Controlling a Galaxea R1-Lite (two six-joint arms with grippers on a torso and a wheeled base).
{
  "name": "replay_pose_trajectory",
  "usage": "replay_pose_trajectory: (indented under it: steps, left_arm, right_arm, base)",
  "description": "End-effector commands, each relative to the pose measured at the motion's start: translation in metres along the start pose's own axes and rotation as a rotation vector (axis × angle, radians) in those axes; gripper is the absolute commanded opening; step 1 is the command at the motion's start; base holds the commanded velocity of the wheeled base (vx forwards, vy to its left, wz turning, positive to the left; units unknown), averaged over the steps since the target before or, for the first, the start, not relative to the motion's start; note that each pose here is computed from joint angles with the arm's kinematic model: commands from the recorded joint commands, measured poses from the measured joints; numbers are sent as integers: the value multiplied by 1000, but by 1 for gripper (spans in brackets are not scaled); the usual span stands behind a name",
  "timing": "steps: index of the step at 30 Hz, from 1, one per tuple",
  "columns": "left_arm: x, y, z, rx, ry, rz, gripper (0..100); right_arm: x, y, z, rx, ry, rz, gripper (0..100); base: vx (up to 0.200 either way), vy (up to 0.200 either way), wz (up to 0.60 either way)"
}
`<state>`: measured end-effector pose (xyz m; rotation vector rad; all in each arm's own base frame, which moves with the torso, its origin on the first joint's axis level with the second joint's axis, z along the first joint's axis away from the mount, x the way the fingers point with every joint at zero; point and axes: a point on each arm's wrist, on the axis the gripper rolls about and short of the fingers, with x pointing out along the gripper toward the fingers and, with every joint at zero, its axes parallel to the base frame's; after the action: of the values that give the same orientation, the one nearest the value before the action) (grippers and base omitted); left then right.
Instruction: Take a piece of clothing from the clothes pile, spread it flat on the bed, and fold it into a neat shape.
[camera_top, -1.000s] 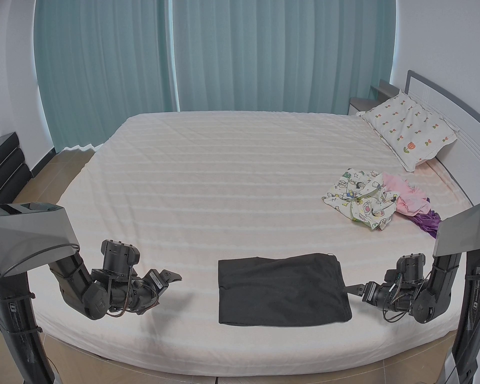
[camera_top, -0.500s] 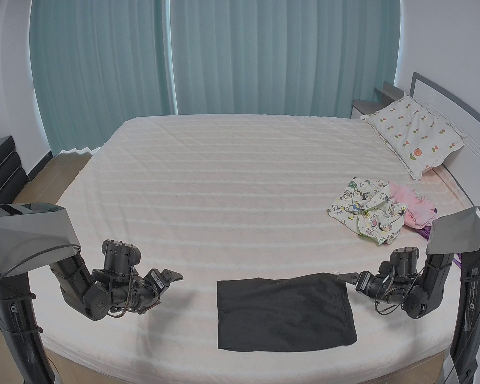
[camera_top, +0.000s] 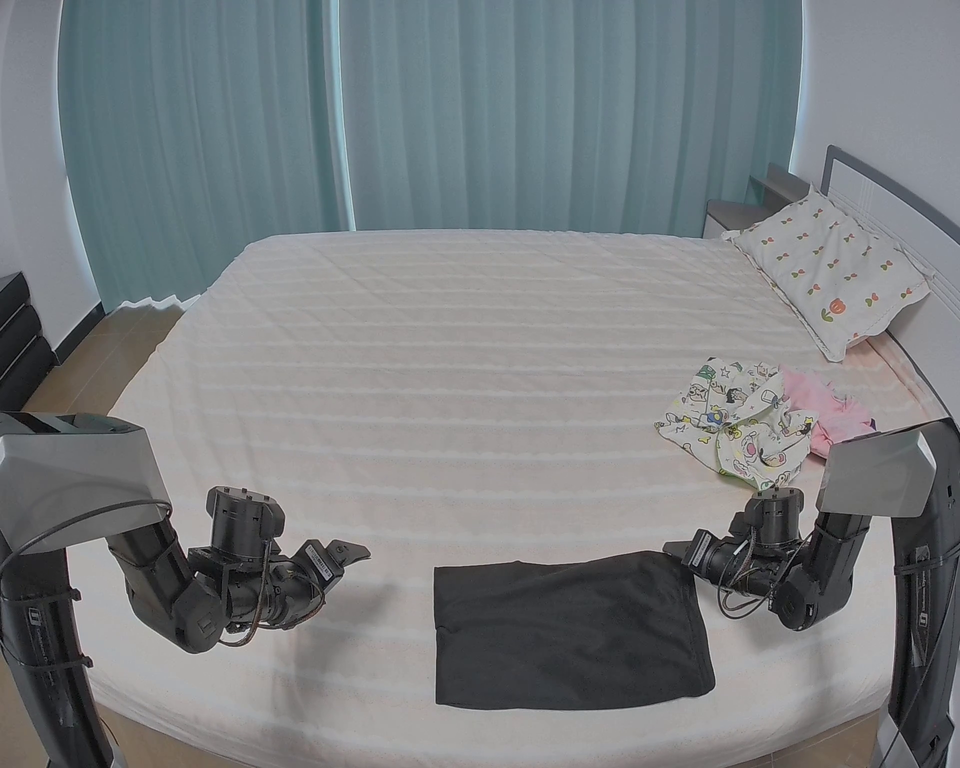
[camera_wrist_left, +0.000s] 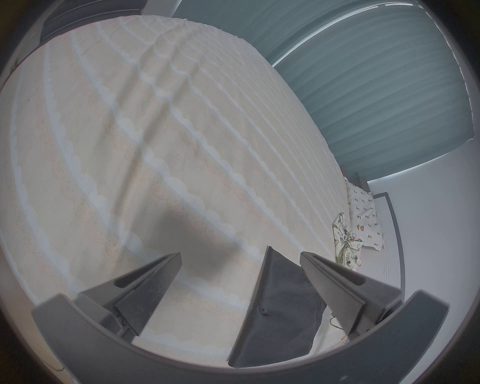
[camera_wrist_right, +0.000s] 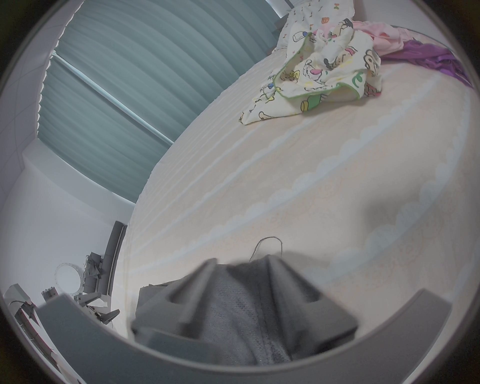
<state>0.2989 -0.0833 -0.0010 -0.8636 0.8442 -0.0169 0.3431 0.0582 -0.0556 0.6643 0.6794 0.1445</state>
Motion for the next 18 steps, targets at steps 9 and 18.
replay_pose_trajectory:
  steps: [9, 18]
  left_arm:
    - [2, 1, -2, 0, 6, 6, 100]
    - [1, 1, -2, 0, 5, 5, 100]
  right_arm:
    - [2, -6, 1, 37, -34, -38, 0]
    - [1, -10, 4, 50, -52, -58, 100]
  base:
    - [0, 0, 0]
    - [0, 0, 0]
